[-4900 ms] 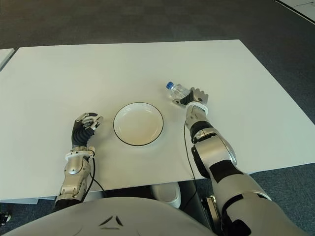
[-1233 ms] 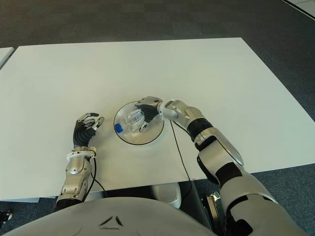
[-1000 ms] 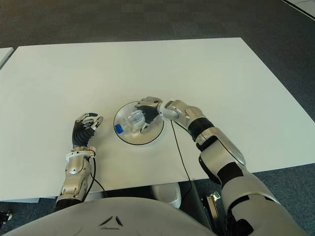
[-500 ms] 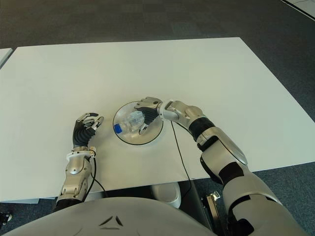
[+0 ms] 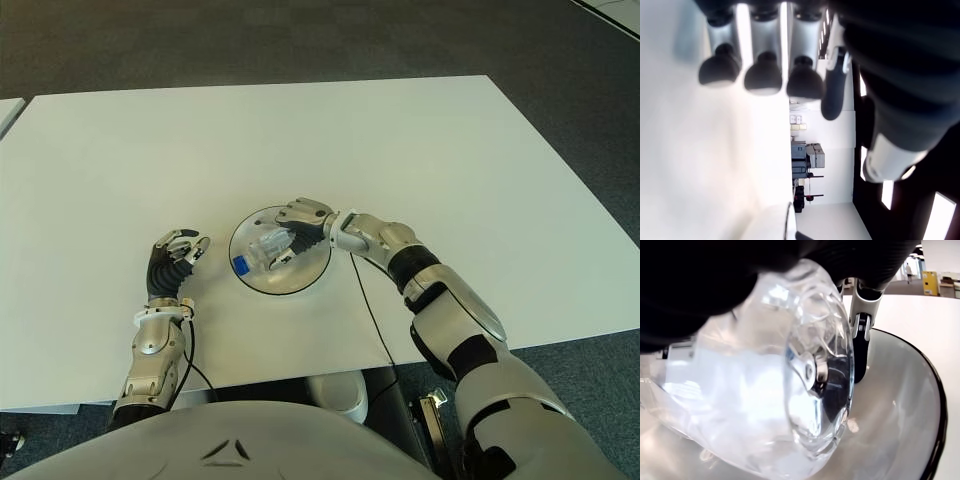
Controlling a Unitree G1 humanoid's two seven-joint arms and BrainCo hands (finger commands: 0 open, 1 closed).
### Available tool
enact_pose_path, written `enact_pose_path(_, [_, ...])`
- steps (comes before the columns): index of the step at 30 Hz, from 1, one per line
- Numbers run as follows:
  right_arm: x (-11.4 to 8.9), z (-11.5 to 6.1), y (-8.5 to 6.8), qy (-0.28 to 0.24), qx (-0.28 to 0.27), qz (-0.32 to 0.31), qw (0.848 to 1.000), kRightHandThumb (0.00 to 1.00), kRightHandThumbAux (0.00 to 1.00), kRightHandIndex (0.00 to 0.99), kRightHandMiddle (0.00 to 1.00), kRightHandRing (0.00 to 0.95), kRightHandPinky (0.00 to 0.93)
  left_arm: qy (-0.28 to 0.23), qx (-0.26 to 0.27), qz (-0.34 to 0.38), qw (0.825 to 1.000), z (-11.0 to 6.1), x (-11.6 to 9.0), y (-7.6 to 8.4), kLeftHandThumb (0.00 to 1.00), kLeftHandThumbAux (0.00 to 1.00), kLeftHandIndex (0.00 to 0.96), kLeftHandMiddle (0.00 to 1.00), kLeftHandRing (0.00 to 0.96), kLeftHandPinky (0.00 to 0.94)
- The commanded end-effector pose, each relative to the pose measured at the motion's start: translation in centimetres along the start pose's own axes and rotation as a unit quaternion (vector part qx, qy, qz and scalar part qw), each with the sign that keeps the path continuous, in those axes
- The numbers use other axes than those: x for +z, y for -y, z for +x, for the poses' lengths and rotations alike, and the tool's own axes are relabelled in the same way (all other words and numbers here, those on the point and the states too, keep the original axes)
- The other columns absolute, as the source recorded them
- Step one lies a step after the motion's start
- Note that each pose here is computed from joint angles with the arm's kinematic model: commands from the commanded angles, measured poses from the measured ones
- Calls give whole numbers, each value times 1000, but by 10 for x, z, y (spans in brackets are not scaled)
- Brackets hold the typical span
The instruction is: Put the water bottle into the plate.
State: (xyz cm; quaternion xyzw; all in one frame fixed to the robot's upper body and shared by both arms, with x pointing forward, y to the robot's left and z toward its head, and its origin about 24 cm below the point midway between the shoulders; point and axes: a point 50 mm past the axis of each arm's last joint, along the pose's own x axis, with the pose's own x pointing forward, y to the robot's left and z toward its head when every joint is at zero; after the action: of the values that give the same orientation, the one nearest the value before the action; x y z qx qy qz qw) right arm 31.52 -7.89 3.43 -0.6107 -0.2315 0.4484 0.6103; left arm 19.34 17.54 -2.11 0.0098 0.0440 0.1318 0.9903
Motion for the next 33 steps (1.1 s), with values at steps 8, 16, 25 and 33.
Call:
enact_pose_path(8, [4, -2, -4, 17, -41, 10, 999, 362, 161, 0, 0, 0, 0, -8, -7, 3, 1000, -1, -4, 0, 699, 720, 436, 854, 853, 826])
enact_pose_path(16, [3, -5, -2, 15, -54, 21, 998, 348, 136, 0, 0, 0, 0, -10, -3, 4, 1000, 0, -5, -1, 700, 720, 436, 854, 852, 824])
enact_pose_path(25, [3, -11, 0, -2, -102, 59, 993, 346, 118, 0, 0, 0, 0, -15, -2, 9, 1000, -1, -6, -3, 701, 720, 436, 850, 850, 822])
enact_pose_path(33, [3, -15, 3, -15, -148, 85, 985, 349, 125, 0, 0, 0, 0, -7, -2, 14, 1000, -1, -5, -3, 700, 721, 436, 849, 847, 825])
